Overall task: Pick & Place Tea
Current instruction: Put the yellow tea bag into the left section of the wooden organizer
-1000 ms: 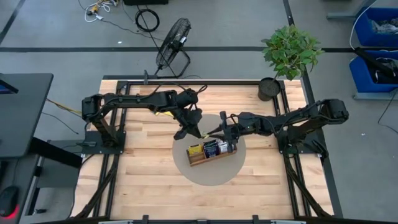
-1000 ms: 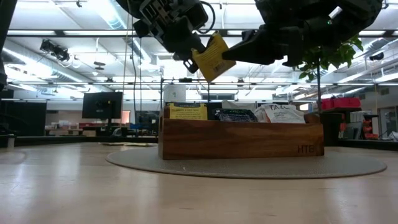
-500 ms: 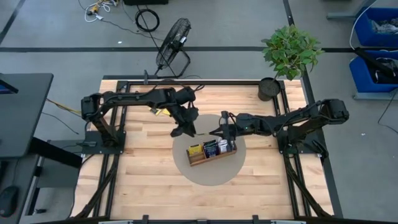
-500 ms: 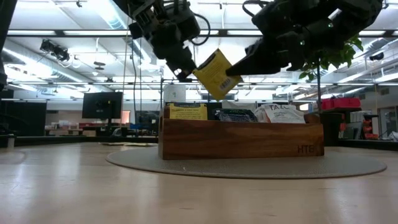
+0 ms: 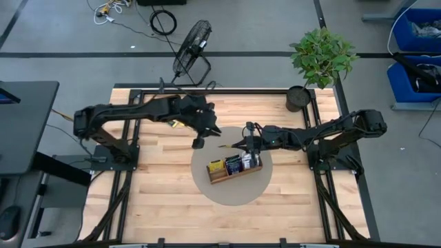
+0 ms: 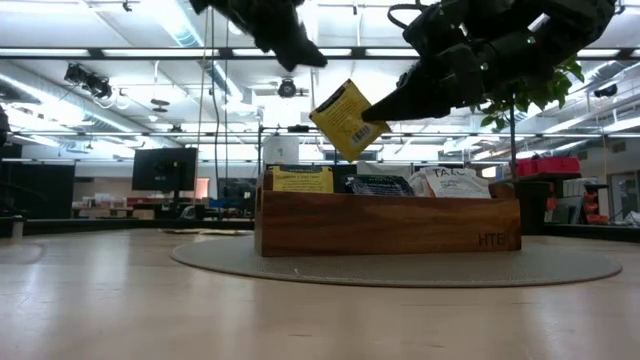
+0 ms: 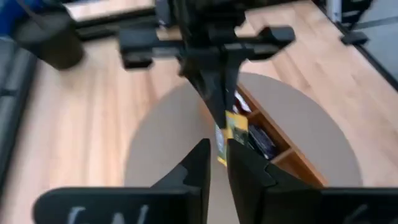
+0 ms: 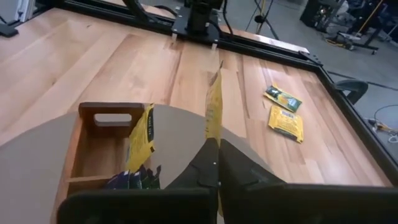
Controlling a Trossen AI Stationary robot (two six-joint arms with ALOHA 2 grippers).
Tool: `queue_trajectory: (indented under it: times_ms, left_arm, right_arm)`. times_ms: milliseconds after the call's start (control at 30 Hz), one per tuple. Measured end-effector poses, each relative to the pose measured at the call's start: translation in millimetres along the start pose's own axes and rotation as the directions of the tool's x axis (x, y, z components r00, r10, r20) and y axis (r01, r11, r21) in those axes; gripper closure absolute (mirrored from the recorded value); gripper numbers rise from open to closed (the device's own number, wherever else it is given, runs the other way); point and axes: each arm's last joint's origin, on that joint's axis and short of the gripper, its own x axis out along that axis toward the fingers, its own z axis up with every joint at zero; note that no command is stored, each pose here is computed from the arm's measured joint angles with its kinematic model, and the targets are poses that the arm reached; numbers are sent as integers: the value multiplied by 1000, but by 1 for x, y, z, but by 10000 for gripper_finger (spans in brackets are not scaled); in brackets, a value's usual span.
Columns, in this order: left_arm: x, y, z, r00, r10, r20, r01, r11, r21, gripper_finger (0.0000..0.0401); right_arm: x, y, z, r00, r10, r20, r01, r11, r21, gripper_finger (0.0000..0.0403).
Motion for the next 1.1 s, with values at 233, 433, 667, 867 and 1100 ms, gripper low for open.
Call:
queue_trajectory:
  times_ms: [233,433,667,867,1100]
  left_arm:
    - [-25,-5,17,975,209,73,-208,978,-15,374]
    - [-31,-13,28,951,271,151,-273,962,-5,389]
    - [-9,-28,9,871,284,400,-300,954,-25,393]
    - [-15,-39,-22,834,303,461,-302,950,-78,392]
    - [-22,-63,-62,802,300,517,-292,951,-100,392]
  right_arm:
    - [-1,-1,3,998,-14,57,13,1000,19,403]
    - [-4,-2,8,984,-43,171,40,999,21,403]
    - [-4,-3,8,982,-89,169,87,996,18,403]
    - [-4,-3,6,985,-84,148,80,996,34,403]
    - [-4,-4,9,978,-93,188,87,995,40,403]
